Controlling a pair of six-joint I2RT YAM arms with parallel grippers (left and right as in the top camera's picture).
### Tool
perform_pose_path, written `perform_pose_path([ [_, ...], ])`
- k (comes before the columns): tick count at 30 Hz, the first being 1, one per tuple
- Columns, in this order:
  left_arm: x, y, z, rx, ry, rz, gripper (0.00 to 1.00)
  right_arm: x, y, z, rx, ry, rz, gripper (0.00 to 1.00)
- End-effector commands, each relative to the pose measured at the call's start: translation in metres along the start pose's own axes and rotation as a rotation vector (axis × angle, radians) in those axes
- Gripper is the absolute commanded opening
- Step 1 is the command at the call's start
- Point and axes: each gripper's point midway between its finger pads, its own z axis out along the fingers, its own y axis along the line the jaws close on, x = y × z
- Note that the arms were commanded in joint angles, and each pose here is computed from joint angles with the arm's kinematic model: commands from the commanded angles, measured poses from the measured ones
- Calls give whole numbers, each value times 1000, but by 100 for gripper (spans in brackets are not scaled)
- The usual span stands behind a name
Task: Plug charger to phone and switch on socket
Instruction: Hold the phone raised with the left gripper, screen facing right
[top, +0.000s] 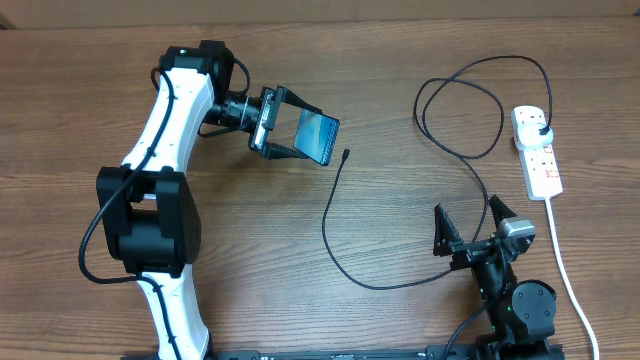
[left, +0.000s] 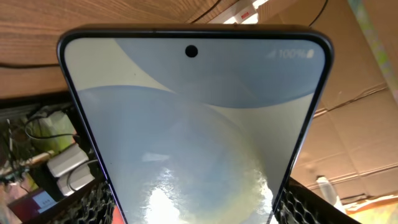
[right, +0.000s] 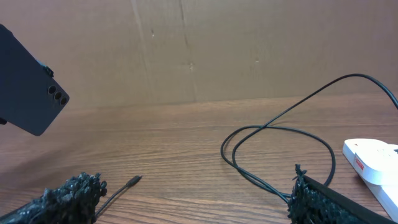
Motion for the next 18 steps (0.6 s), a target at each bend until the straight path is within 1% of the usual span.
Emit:
perform_pose_path([
  [1, 15, -13, -1, 41, 49, -14, 58, 2, 1, 0, -4, -5, -1, 100],
  [9, 15, -13, -1, 40, 49, -14, 56, 2, 1, 0, -4, -5, -1, 100],
  [18, 14, -12, -1, 35, 42, -14, 56, 2, 1, 0, -4, -5, -1, 100],
])
